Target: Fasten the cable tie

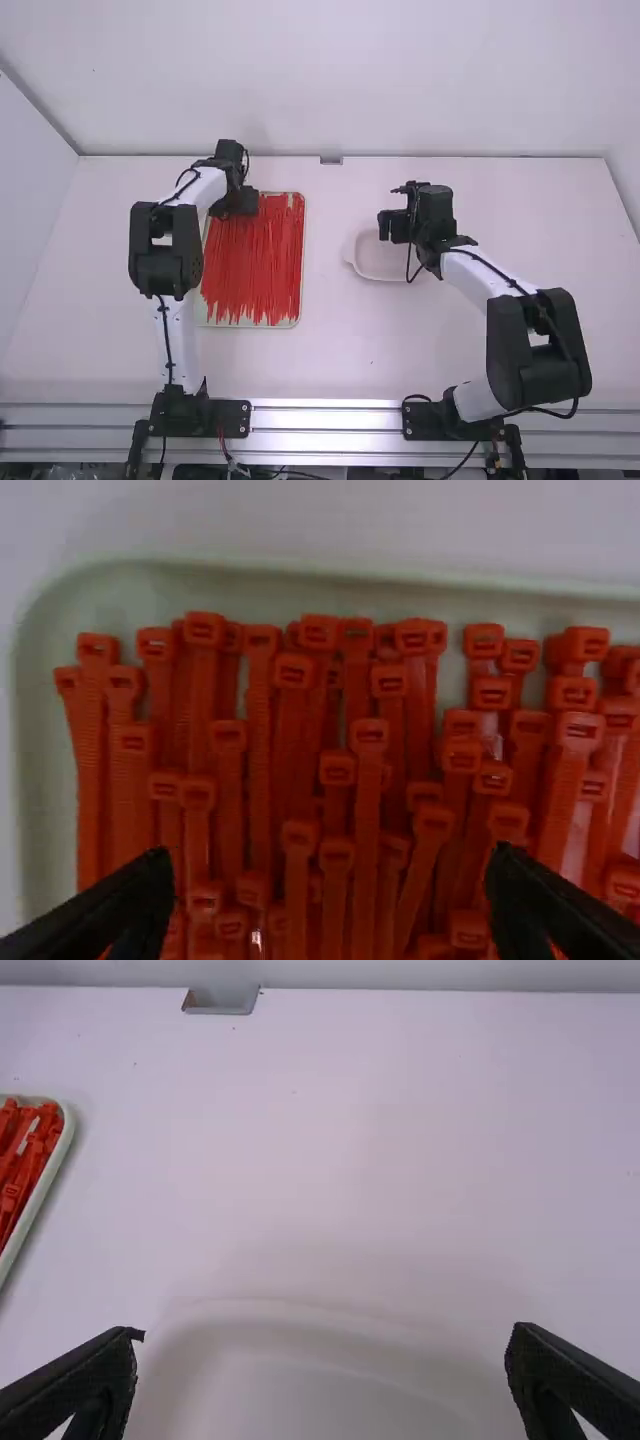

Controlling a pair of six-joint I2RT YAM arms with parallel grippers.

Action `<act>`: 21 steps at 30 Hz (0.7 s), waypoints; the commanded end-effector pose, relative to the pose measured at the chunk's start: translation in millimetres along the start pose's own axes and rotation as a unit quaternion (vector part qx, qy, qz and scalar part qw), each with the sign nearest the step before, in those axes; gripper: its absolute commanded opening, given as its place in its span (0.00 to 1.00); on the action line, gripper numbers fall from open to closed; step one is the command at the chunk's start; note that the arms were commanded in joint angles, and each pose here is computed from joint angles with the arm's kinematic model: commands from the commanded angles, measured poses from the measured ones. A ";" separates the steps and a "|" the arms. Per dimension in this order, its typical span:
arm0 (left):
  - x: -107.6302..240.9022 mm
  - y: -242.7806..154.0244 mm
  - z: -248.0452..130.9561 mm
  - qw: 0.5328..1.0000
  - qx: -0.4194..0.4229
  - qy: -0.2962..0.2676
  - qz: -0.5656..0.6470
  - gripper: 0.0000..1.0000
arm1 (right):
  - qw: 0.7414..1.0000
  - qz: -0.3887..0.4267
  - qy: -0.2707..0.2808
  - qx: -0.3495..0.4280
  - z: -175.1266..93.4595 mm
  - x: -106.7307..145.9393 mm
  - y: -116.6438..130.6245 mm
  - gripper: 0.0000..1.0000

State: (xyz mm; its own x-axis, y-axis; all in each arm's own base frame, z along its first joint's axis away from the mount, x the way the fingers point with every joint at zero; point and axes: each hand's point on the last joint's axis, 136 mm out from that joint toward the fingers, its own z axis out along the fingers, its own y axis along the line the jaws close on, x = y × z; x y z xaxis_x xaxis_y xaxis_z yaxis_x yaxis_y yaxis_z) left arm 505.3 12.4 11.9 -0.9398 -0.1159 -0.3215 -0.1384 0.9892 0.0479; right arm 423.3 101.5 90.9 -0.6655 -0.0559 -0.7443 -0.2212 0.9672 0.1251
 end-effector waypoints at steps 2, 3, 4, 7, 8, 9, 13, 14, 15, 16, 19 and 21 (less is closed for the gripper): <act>-5.0 10.1 -2.7 1.000 -0.019 -0.007 -0.016 0.71 | 1.000 -0.001 -0.008 0.008 1.0 -9.8 -3.7 0.98; -6.4 10.3 -2.4 1.000 -0.019 -0.010 -0.017 0.67 | 1.000 -0.001 -0.008 0.008 1.0 -9.9 -3.6 0.98; -6.6 10.9 -2.3 1.000 -0.019 -0.010 -0.018 0.66 | 1.000 -0.001 -0.008 0.008 1.0 -10.2 -3.5 0.98; -9.2 15.6 -1.0 0.999 -0.008 -0.014 -0.037 0.60 | 1.000 -0.001 -0.010 0.008 1.0 -11.0 -3.8 0.98; -9.1 14.4 -0.8 0.999 0.001 -0.013 -0.039 0.60 | 1.000 -0.001 -0.011 0.008 1.0 -11.2 -3.7 0.98; -8.9 14.0 -0.6 0.999 0.011 -0.011 -0.042 0.59 | 1.000 -0.002 -0.011 0.008 1.0 -11.6 -3.3 0.98; -8.5 16.0 0.3 0.997 0.057 -0.005 -0.056 0.48 | 1.000 -0.001 -0.011 0.008 1.0 -11.6 -3.2 0.98; -8.9 16.5 0.8 0.996 0.068 -0.005 -0.061 0.45 | 1.000 -0.002 -0.011 0.008 1.0 -11.6 -3.3 0.98; -9.8 17.1 1.4 0.995 0.076 -0.007 -0.064 0.40 | 1.000 -0.002 -0.011 0.007 1.0 -11.6 -3.2 0.98; -10.0 17.8 2.0 0.995 0.079 -0.008 -0.066 0.38 | 1.000 -0.001 -0.012 0.008 1.0 -11.7 -3.3 0.98; -9.1 20.3 2.8 0.995 0.079 -0.007 -0.068 0.36 | 1.000 -0.001 -0.012 0.008 1.0 -11.7 -3.7 0.98; -8.7 15.1 2.3 0.995 0.080 -0.007 -0.063 0.36 | 1.000 -0.001 -0.012 0.008 1.0 -11.8 -3.5 0.98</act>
State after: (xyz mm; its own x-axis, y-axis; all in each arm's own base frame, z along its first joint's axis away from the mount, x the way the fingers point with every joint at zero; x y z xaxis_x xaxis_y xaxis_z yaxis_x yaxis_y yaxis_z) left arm 514.8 43.2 15.5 -0.9032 -0.2556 -0.3448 -0.2298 0.9665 -0.1147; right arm 424.2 100.2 91.3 -0.6624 -0.0571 -0.7469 -0.2168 0.9690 0.1181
